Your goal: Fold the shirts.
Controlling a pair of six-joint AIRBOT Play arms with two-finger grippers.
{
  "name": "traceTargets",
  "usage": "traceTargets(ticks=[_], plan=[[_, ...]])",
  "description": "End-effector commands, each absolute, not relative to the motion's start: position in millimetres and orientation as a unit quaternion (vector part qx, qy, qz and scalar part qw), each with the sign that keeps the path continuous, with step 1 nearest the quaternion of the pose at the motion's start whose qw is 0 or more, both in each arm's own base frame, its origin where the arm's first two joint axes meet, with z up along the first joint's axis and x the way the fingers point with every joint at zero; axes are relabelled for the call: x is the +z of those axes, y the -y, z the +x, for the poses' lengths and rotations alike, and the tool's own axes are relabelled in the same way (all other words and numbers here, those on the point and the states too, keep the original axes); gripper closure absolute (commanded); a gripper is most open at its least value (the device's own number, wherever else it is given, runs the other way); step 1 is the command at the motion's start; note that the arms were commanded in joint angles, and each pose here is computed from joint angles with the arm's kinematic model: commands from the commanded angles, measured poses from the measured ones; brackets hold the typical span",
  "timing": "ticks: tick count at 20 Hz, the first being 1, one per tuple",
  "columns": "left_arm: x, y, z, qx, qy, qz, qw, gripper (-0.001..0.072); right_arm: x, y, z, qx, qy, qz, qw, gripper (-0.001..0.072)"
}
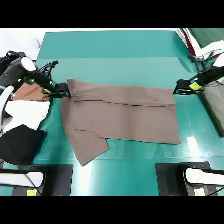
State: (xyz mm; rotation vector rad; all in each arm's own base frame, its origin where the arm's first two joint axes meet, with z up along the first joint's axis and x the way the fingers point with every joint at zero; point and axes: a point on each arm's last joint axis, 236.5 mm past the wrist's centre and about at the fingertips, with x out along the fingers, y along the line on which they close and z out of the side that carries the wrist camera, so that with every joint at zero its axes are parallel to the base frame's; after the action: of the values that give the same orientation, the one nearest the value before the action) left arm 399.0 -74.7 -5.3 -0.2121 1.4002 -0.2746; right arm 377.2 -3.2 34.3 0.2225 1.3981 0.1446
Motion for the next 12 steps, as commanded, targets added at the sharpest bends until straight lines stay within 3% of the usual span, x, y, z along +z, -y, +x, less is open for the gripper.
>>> traceTargets(ticks=[1, 6, 12], plan=[[-10.8, 54.0, 325.3, -0.078, -0.662, -0.086, 0.741, 0.0170, 76.5, 13.8, 355.7, 0.059, -0.615, 0.099, 0.780, 0.0315], [-63.3, 73.5, 208.6, -0.068, -0.697, -0.157, 0.696, 0.0171, 108.5, 7.4, 357.4, 0.064, -0.567, 0.097, 0.815, 0.0315], [-82.0, 122.7, 201.6, -0.112, -0.661, -0.277, 0.689, 0.0172, 108.6, 5.3, 356.6, 0.070, -0.568, 0.097, 0.814, 0.0316]])
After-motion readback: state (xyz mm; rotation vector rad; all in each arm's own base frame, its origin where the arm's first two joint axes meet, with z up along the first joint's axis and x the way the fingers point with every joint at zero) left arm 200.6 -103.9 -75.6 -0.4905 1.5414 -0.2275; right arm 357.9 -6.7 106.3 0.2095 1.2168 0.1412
